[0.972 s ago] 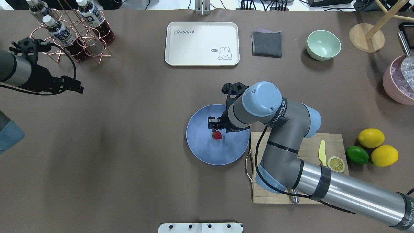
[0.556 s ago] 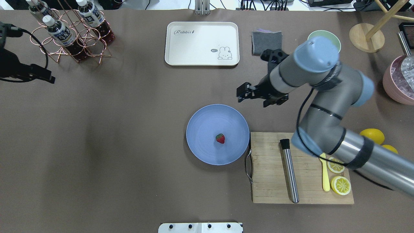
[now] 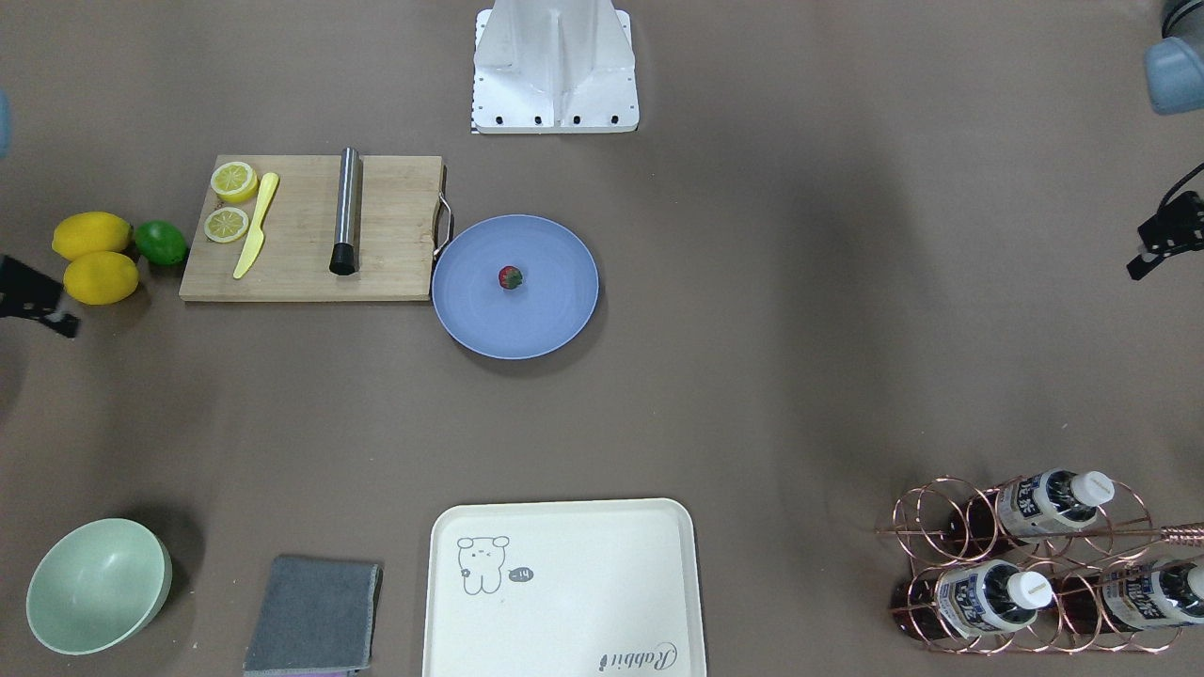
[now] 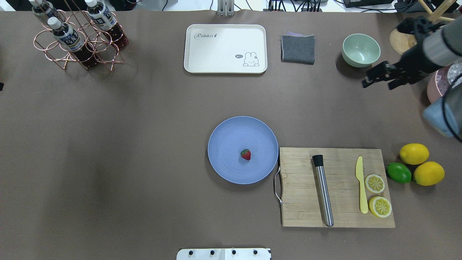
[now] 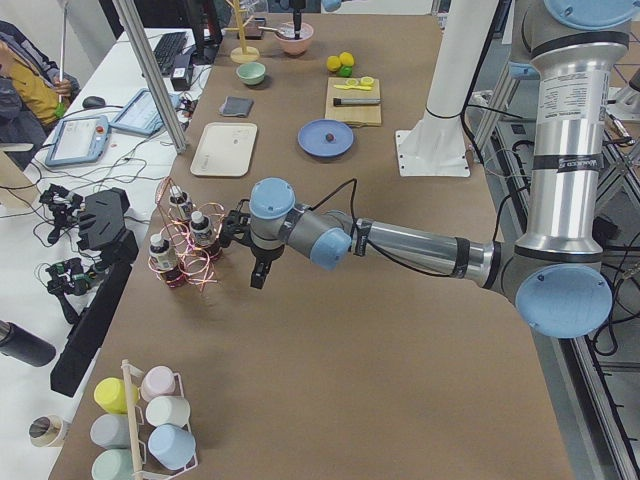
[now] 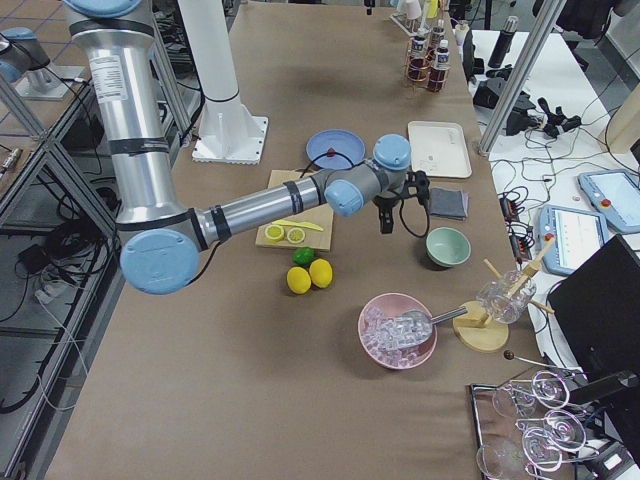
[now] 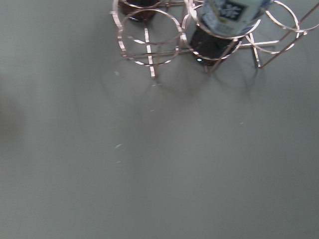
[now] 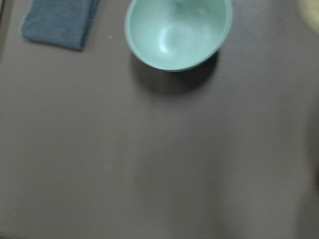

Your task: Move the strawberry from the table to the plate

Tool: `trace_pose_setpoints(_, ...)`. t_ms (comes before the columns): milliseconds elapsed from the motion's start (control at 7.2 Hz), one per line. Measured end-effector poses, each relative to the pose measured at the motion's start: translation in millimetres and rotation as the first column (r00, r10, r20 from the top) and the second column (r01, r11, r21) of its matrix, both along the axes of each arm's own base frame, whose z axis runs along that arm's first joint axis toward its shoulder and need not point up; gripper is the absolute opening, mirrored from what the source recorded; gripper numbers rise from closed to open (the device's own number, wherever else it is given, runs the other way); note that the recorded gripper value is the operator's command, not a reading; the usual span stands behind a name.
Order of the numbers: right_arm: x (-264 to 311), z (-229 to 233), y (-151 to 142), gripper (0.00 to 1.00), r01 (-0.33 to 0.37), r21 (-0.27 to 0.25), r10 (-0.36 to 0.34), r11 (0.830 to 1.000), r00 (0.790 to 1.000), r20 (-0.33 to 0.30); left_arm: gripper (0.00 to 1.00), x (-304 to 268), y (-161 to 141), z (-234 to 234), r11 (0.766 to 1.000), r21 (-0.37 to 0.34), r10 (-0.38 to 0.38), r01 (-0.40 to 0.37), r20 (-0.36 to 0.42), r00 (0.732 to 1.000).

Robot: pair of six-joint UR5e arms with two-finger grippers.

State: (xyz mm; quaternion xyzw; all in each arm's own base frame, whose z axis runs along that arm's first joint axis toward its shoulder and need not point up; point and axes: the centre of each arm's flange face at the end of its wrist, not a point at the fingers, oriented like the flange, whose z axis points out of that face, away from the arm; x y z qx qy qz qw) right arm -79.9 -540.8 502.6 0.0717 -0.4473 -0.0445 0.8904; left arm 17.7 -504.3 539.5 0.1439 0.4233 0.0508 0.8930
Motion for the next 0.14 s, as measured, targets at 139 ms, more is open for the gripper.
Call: trace_pose_setpoints(139,62.3,38.7,5.2,1.00,0.032,0.020,-0.031,0.999,0.998,-0.060,0.98,-18.5,4.7,9.0,1.000,0.022,0.006,-0.006,0.016,1.000)
